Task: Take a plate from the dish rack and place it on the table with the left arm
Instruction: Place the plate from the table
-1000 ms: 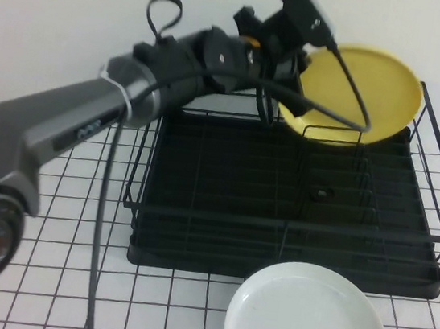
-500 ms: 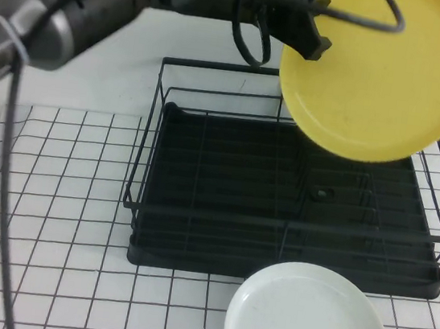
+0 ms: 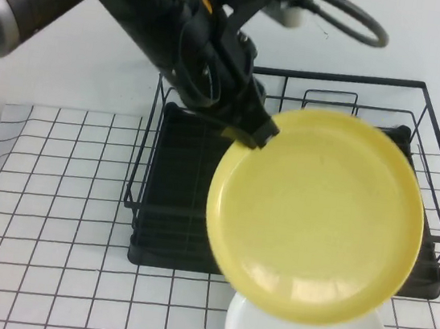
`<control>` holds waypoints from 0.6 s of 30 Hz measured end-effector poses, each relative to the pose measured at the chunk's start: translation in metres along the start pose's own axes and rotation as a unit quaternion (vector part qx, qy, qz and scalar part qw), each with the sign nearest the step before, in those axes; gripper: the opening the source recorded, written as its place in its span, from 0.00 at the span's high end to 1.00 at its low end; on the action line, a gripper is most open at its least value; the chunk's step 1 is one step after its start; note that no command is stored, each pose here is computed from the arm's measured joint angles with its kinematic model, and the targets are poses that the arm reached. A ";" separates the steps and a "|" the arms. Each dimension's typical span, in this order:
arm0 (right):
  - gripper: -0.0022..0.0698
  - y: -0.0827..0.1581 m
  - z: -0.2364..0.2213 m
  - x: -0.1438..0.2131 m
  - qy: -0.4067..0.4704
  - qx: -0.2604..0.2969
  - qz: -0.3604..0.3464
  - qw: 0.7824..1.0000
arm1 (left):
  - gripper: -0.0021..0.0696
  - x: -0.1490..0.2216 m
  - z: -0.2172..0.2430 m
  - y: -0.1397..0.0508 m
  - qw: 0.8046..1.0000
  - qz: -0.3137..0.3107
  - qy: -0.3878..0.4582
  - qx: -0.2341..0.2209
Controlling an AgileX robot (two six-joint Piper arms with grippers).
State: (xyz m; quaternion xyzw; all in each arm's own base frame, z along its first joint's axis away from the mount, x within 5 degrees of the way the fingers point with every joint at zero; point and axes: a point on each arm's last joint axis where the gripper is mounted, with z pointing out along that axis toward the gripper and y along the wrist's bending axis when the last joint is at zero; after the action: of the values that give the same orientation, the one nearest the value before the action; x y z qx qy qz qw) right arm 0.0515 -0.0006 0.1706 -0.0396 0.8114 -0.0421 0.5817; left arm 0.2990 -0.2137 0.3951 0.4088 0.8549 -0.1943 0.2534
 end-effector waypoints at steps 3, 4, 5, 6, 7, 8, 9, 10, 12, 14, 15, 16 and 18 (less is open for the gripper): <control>0.97 0.000 0.000 0.000 0.000 0.000 0.000 1.000 | 0.97 0.012 0.012 -0.004 0.999 -0.016 0.036 0.031; 0.97 0.000 0.000 0.000 0.000 0.000 0.000 1.000 | 0.97 0.018 0.018 -0.006 0.998 -0.019 0.048 0.038; 0.97 0.000 0.000 0.000 0.000 0.000 0.000 1.000 | 0.97 0.024 0.026 -0.009 0.997 -0.022 0.058 0.042; 0.97 0.000 0.000 0.000 0.000 0.000 0.000 1.000 | 0.97 0.030 0.031 -0.012 0.997 -0.023 0.064 0.044; 0.97 0.000 0.000 0.000 0.000 0.000 0.000 1.000 | 0.97 0.035 0.038 -0.016 0.997 -0.023 0.066 0.045; 0.97 0.000 0.000 0.000 0.000 0.000 0.000 1.000 | 0.97 0.043 0.046 -0.021 0.996 -0.024 0.071 0.047; 0.97 0.000 0.000 0.000 0.000 0.000 0.000 1.000 | 0.97 0.051 0.054 -0.025 0.996 -0.027 0.074 0.048; 0.97 0.000 0.000 0.000 0.000 0.000 0.000 1.000 | 0.97 0.059 0.063 -0.030 0.995 -0.032 0.076 0.047; 0.97 0.000 0.000 0.000 0.000 0.000 0.000 1.000 | 0.97 0.076 0.080 -0.035 0.994 -0.054 0.079 0.045; 0.97 0.000 0.000 0.000 0.000 0.000 0.000 1.000 | 0.97 0.090 0.095 -0.037 0.994 -0.079 0.073 0.033; 0.97 0.000 0.000 0.000 0.000 0.000 0.000 1.000 | 0.97 0.094 0.101 -0.037 0.993 -0.089 0.070 0.028; 0.97 0.000 0.000 0.000 0.000 0.000 0.000 1.000 | 0.97 0.099 0.106 -0.035 0.992 -0.104 0.063 0.021; 0.97 0.000 0.000 0.000 0.000 0.000 0.000 1.000 | 0.97 0.105 0.112 -0.033 0.990 -0.135 0.049 0.009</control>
State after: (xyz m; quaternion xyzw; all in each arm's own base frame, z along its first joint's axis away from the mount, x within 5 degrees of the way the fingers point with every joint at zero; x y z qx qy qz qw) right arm 0.0515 -0.0006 0.1706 -0.0396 0.8114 -0.0421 0.5817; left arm 0.2474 -0.2307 0.2481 0.3012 0.9118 -0.2142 0.1789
